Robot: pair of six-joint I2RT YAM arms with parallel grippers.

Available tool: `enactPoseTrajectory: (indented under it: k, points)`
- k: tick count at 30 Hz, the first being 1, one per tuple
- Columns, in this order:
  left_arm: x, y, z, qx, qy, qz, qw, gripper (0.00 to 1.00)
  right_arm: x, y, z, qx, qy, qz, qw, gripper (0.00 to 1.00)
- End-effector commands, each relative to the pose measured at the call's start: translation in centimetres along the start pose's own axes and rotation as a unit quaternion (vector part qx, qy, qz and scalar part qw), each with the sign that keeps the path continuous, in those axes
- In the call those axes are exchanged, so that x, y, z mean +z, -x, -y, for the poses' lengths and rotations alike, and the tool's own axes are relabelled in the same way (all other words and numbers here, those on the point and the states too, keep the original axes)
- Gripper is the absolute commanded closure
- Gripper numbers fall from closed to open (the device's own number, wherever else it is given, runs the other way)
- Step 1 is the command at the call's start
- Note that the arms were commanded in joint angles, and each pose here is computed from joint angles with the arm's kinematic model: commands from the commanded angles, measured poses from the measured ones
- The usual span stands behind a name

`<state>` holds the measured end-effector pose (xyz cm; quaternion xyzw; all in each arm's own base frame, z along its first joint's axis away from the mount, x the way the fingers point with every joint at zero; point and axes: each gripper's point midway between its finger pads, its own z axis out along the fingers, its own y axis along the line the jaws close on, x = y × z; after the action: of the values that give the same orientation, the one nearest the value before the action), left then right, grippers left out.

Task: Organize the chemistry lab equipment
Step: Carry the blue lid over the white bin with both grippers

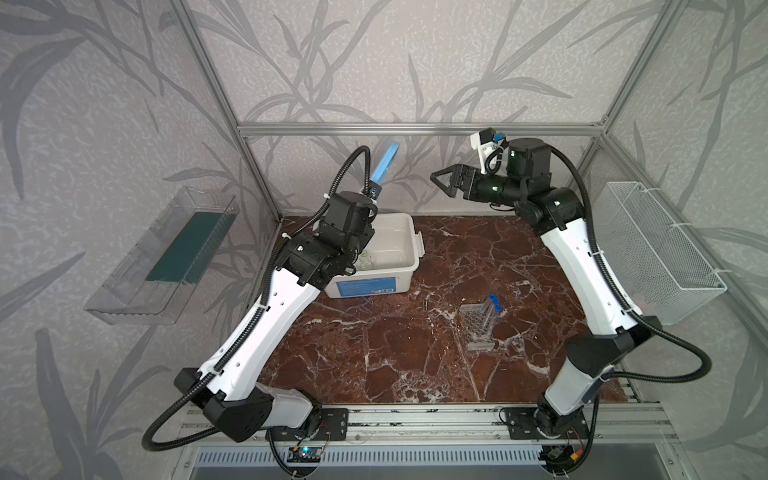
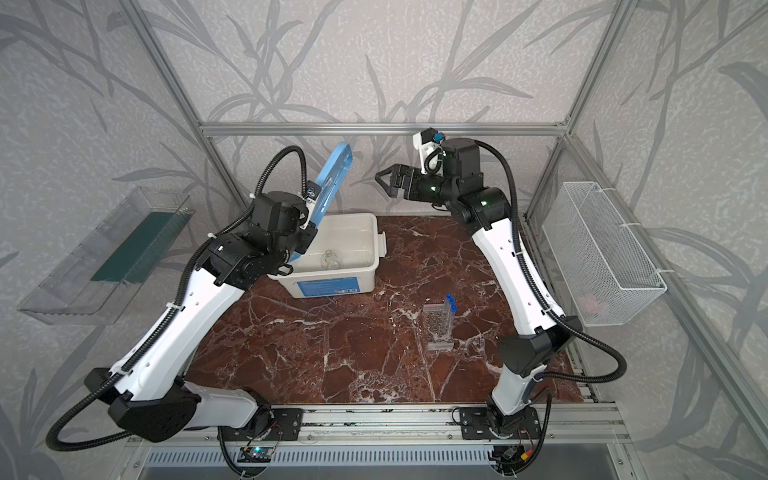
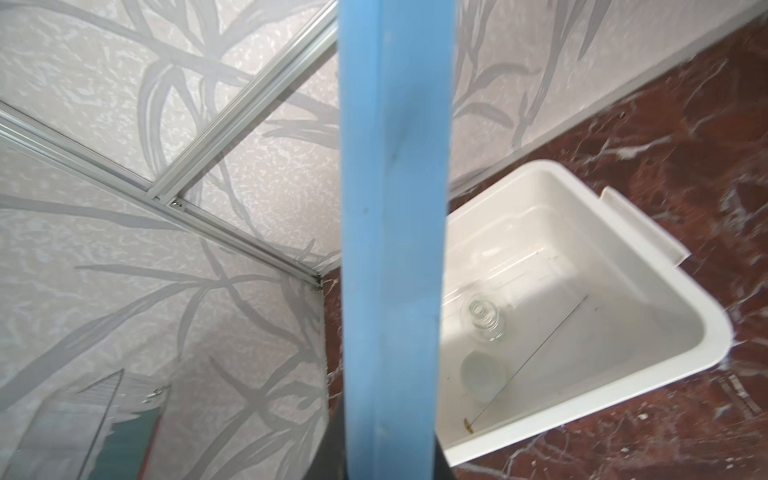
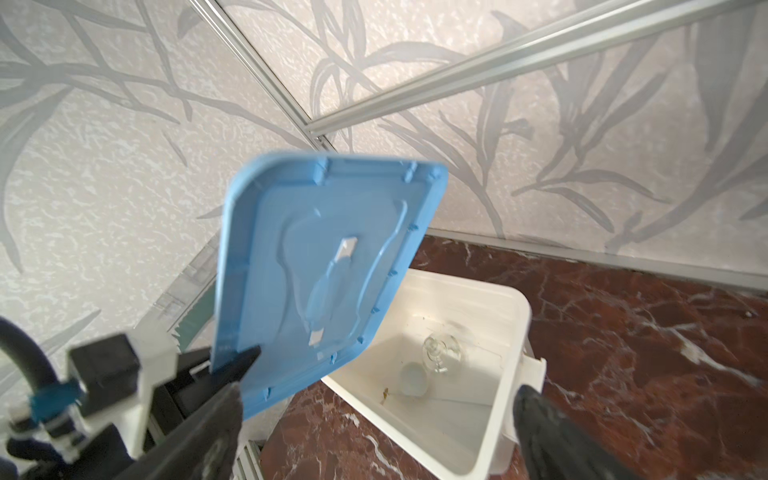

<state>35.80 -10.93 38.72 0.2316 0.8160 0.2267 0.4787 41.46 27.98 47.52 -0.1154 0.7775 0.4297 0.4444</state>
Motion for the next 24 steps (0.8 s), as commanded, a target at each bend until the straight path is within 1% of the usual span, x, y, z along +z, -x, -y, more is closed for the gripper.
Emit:
enactPoseTrajectory:
  k: [1,5,8,15,20,22,24]
  points:
    - [0.1,-1.8,-1.0,0.066,0.048,-0.030,0.996,1.00,1.7,-0.7,-0.6,0.008,-0.001,-0.029,1.000,0.01]
    - [0.8,-2.8,0.8,0.076,0.026,-0.033,0.996,1.00,4.7,-1.3,0.4,0.023,-0.004,-0.047,0.999,0.01]
    - [1.1,-3.2,2.1,0.094,0.014,-0.036,0.995,0.99,6.9,-2.8,1.6,0.039,-0.004,-0.072,0.997,0.01]
    - [1.5,-4.1,4.3,0.120,0.004,-0.043,0.992,0.98,10.0,-7.0,5.2,0.057,-0.050,-0.126,0.989,0.01]
    - [1.9,-5.1,5.9,0.135,-0.004,-0.050,0.990,0.91,11.3,-9.4,6.7,0.068,-0.056,-0.160,0.983,0.05]
    - [2.1,-5.5,6.3,0.127,-0.008,-0.053,0.990,0.87,11.5,-10.1,6.9,0.071,-0.054,-0.170,0.981,0.07]
    - [2.4,-5.7,7.2,0.115,-0.024,-0.054,0.992,0.85,11.8,-11.0,7.3,0.076,-0.051,-0.184,0.979,0.09]
